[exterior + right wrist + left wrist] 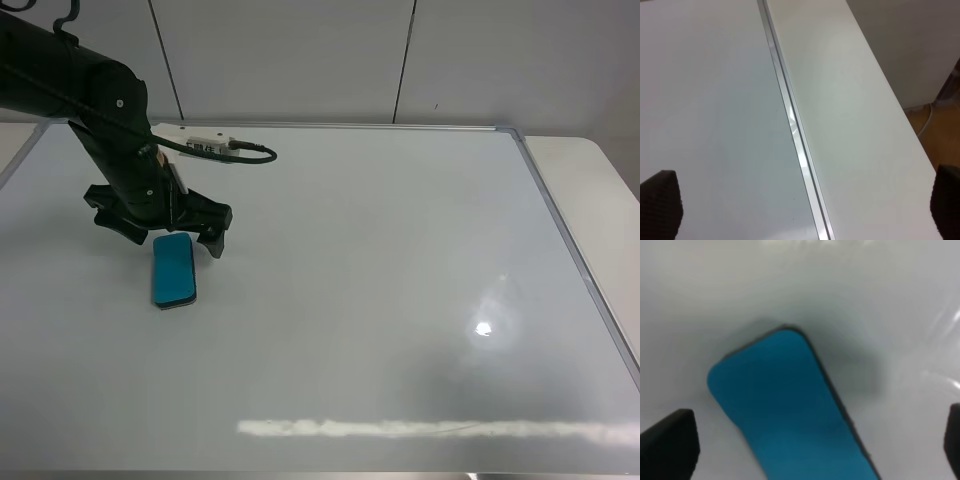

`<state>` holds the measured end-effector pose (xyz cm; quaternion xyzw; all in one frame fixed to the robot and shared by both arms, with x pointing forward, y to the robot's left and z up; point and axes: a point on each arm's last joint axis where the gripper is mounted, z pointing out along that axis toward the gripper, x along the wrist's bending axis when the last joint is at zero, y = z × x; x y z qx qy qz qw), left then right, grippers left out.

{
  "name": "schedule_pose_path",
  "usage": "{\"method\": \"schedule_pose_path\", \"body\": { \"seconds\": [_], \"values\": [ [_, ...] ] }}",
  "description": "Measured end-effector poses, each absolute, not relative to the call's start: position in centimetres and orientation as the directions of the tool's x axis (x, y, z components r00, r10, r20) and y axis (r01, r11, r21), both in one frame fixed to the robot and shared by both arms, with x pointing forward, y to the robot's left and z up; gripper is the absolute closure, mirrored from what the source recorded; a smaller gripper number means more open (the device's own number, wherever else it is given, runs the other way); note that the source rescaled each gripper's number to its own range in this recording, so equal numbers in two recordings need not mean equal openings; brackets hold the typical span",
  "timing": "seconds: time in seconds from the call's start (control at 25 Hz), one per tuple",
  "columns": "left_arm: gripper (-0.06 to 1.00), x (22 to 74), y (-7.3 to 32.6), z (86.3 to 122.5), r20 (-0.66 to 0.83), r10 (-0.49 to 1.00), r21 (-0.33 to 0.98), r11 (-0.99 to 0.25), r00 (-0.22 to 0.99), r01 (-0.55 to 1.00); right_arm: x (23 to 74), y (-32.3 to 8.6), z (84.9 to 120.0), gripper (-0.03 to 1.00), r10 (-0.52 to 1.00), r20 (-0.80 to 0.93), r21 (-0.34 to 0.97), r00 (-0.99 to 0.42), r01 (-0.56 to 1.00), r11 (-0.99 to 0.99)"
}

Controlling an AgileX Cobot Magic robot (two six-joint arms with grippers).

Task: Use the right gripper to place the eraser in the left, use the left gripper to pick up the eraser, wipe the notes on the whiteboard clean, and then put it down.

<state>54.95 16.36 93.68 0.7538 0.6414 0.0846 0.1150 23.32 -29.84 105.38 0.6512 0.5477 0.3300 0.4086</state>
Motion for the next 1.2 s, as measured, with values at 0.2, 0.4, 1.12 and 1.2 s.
{"method": "schedule_pose_path", "body": {
  "seconds": [0.2,0.4,1.12,1.2],
  "values": [
    [-0.05,53.4,16.9,98.8,-0.057,0.982,0.424,-0.138,0.179,0.895,23.3,-29.8,105.4,-0.03,0.983,-0.018,0.894,0.182,0.444,-0.066],
    [-0.05,49.4,18.8,103.8,-0.09,0.976,0.573,-0.113,0.199,0.812,23.3,-29.8,105.4,-0.03,0.983,-0.018,0.894,0.182,0.444,-0.066],
    [-0.06,31.2,30.0,111.4,-0.142,0.989,0.869,0.143,-0.038,0.473,23.3,-29.8,105.4,-0.03,0.983,-0.018,0.894,0.182,0.444,-0.066],
    [-0.06,29.1,30.4,111.6,-0.151,0.988,0.888,0.153,-0.039,0.433,23.3,-29.8,105.4,-0.03,0.983,-0.018,0.894,0.182,0.444,-0.066]
  ]
}}
